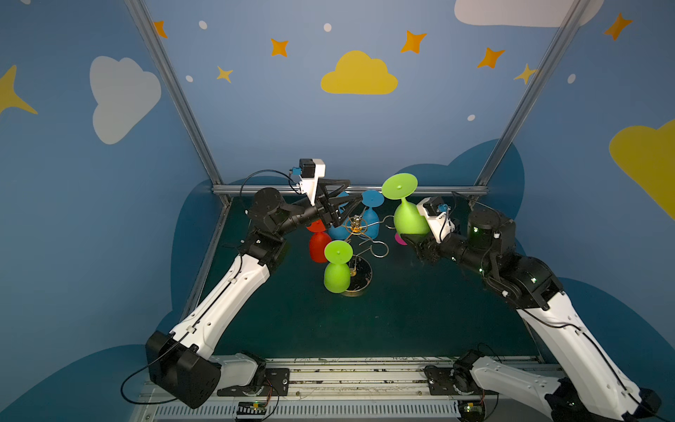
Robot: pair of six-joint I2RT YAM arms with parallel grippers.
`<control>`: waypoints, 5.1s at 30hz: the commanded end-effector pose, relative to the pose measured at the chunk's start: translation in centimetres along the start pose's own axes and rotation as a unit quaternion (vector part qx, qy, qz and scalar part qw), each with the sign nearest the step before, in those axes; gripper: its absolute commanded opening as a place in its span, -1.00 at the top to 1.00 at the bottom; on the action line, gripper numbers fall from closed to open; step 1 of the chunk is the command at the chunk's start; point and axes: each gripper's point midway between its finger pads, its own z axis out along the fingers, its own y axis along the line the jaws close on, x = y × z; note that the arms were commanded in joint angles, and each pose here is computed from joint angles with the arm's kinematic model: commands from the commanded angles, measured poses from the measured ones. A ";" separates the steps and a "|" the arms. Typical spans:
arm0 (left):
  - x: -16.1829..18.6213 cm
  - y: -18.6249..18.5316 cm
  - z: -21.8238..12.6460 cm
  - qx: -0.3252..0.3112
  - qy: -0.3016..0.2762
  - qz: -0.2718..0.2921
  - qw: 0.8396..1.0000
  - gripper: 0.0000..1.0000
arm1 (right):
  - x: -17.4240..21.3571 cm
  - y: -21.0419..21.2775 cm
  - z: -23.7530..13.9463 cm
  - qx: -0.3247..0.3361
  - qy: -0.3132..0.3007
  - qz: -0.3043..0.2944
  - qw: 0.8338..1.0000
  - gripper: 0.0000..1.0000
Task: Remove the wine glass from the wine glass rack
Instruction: 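Grasp the lime-green glass bowl with the right gripper, then pull the glass away with the right gripper while the left releases the base, then lower the glass upright beside the magenta glass while the left arm retracts, then open the right gripper and lift it off the lime-green glass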
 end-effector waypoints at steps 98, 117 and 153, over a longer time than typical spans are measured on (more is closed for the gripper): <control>1.3 1.6 -0.6 -0.112 -0.030 0.029 0.993 0.88 | -7.7 0.9 -1.6 -0.148 -0.159 0.207 0.954 0.99; -0.5 5.2 -8.9 -0.284 -0.024 0.074 0.956 -0.90 | -3.1 -3.4 -10.3 0.054 -0.127 0.185 0.973 1.00; 6.3 13.9 -23.4 -0.495 -0.026 0.057 0.867 -0.99 | 17.8 -18.9 2.1 0.252 0.342 0.243 0.872 1.00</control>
